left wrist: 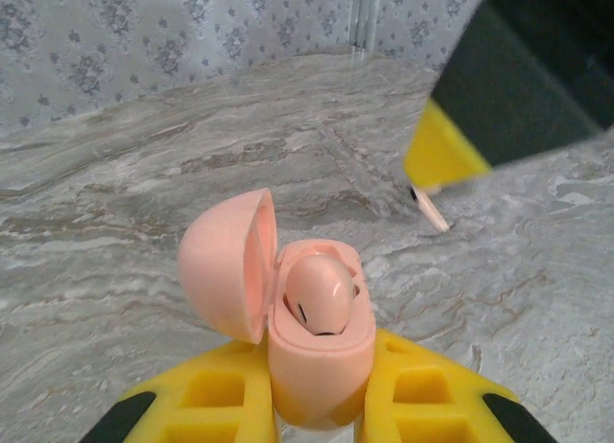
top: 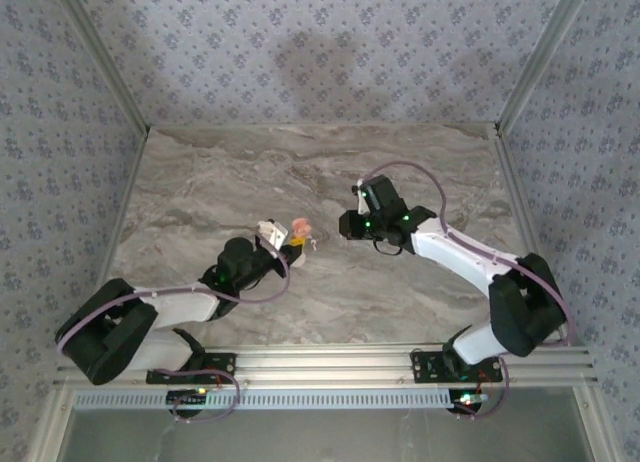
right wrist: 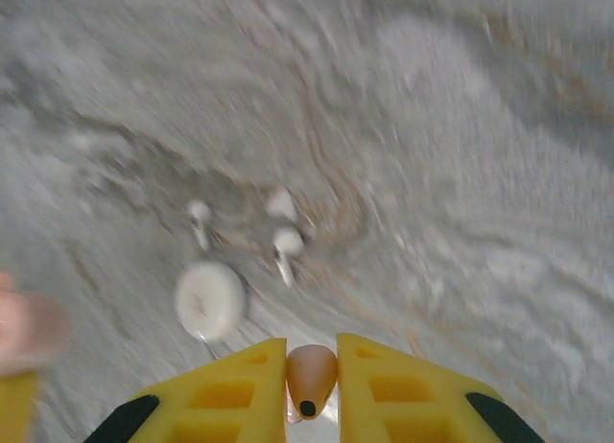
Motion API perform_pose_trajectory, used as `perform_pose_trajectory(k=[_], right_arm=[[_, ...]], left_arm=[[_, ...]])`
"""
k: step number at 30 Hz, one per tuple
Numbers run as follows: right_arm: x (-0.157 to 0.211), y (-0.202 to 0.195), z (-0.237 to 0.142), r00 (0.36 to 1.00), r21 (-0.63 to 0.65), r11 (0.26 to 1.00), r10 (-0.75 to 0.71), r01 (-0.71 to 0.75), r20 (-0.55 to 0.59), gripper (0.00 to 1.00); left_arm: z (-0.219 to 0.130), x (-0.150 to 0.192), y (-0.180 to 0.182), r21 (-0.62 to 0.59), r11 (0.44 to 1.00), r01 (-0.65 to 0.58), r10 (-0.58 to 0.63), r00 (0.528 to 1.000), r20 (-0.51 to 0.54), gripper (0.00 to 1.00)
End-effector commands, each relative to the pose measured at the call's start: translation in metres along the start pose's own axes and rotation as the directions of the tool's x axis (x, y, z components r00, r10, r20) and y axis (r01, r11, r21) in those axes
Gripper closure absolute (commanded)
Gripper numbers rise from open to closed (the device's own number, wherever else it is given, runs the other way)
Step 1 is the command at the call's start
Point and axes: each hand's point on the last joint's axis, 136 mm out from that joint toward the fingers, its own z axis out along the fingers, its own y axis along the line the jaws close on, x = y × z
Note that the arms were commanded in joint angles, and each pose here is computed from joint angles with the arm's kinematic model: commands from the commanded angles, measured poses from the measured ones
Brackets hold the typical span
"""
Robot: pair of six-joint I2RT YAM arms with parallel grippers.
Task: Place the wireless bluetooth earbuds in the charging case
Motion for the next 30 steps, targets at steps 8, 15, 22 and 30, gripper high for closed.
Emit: perform_pose_trajectory(k=[8, 15, 22, 30], right_arm=[[-0.054, 0.066, -0.05, 0.918, -0.241, 0.938, -0.149, 0.249, 0.368, 0.82], [-0.054, 0.087, -0.061, 0.883, -0.309, 0.893, -0.173, 0.328, 0.436, 0.81], [-0.05, 0.097, -0.063, 0.873, -0.34, 0.864, -0.2, 0.372, 0.446, 0.81], [-0.044, 0.098, -0.056, 0.882, -0.353, 0.858, -0.211, 0.374, 0.421, 0.81]], left_arm=[[0.015, -0.058, -0.016, 0.099, 0.995, -0.006, -0.011, 0.986, 0.167, 0.83], [0.016, -0.067, -0.02, 0.12, 0.993, -0.004, -0.019, 0.982, 0.188, 0.83], [0.016, -0.072, -0.019, 0.121, 0.993, 0.005, -0.03, 0.978, 0.205, 0.83], [0.014, -0.079, -0.021, 0.128, 0.992, 0.002, -0.032, 0.973, 0.23, 0.83]])
